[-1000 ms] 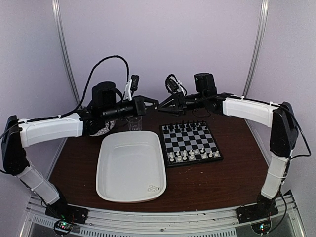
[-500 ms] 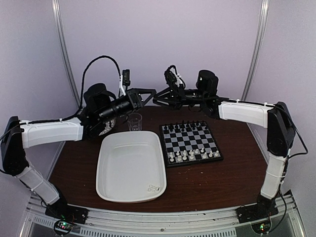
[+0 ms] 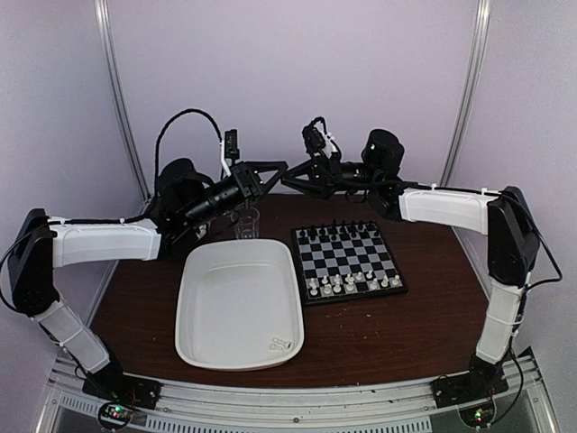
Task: Set up the chess pieces on the board
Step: Pass from the left arm to the right, then pass from the right arm to the left
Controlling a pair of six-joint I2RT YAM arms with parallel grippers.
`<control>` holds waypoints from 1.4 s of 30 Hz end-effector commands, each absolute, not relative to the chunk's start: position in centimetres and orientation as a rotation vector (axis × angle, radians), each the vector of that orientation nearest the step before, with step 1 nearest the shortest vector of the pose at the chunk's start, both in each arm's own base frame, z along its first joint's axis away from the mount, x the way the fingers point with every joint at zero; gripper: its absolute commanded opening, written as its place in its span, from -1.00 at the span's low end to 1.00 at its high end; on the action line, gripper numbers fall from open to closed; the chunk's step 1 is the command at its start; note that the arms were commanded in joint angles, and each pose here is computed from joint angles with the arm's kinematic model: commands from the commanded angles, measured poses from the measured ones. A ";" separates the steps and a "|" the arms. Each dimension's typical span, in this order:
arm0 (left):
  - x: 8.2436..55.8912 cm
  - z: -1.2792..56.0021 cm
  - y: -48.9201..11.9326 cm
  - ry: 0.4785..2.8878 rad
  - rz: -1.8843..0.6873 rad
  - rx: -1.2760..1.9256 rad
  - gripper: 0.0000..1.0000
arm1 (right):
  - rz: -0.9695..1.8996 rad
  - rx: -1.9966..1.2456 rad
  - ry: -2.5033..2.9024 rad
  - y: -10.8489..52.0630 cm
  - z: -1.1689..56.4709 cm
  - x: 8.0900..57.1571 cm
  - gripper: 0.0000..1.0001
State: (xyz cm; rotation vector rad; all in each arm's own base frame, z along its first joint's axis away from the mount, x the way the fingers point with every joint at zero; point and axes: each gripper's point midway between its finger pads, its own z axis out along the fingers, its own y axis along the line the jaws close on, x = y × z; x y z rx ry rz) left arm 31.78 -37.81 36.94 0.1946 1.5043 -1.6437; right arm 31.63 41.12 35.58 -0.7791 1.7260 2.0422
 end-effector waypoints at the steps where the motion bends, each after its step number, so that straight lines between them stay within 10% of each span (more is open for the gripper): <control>1: 31.8 37.0 -37.5 1.480 -1.662 0.198 -0.92 | 2.033 -0.856 1.608 40.3 38.5 30.0 -0.68; 9: 32.1 35.9 -37.4 1.522 -1.638 0.182 -0.76 | 1.997 -0.869 1.634 40.0 37.8 29.9 -0.98; 20: 31.9 35.9 -34.9 1.589 -1.430 0.218 0.05 | 1.722 -0.899 1.914 37.2 31.1 31.4 -0.99; 42: 30.2 34.3 -29.4 1.710 -0.931 0.379 0.13 | -0.498 -2.024 2.255 14.1 17.9 33.7 -1.00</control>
